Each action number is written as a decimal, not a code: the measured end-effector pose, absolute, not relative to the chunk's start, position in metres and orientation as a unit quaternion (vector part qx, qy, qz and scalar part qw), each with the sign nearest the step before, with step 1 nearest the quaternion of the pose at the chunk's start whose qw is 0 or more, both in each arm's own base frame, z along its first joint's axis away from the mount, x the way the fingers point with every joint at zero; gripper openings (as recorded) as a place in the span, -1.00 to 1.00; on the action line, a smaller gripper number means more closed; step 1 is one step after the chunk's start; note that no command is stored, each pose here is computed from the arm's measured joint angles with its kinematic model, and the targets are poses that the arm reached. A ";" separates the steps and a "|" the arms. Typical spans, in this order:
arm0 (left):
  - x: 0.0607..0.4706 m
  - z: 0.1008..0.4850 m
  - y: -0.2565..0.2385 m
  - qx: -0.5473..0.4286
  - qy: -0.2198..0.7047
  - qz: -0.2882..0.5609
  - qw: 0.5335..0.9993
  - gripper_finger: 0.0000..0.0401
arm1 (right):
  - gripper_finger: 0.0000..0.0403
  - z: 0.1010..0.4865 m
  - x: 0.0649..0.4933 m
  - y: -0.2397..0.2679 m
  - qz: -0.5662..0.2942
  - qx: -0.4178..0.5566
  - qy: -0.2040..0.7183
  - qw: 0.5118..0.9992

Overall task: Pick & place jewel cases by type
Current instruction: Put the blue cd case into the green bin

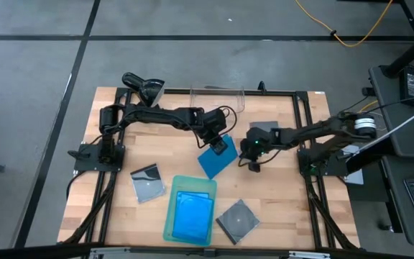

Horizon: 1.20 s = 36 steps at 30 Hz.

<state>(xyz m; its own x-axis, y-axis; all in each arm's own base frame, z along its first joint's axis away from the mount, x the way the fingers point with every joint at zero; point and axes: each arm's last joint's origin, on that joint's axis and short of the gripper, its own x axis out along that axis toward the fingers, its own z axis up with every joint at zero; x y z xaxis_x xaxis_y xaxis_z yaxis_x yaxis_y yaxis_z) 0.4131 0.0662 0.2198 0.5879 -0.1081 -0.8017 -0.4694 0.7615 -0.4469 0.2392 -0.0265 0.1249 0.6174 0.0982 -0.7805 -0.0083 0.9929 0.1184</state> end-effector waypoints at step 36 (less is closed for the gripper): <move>0.328 0.402 0.047 -0.355 0.127 0.153 0.913 -0.96 | -0.97 0.147 0.206 -0.020 -0.055 -0.006 0.441 0.896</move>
<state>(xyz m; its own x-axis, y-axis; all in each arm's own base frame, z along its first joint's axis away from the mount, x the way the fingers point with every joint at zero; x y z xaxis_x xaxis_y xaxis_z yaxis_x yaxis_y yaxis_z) 0.3278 0.0472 0.4019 0.9209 0.1892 -0.3408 -0.3698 0.7006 -0.6102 0.2065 -0.0201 0.1473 0.6049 -0.1046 -0.7894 0.0941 0.9938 -0.0596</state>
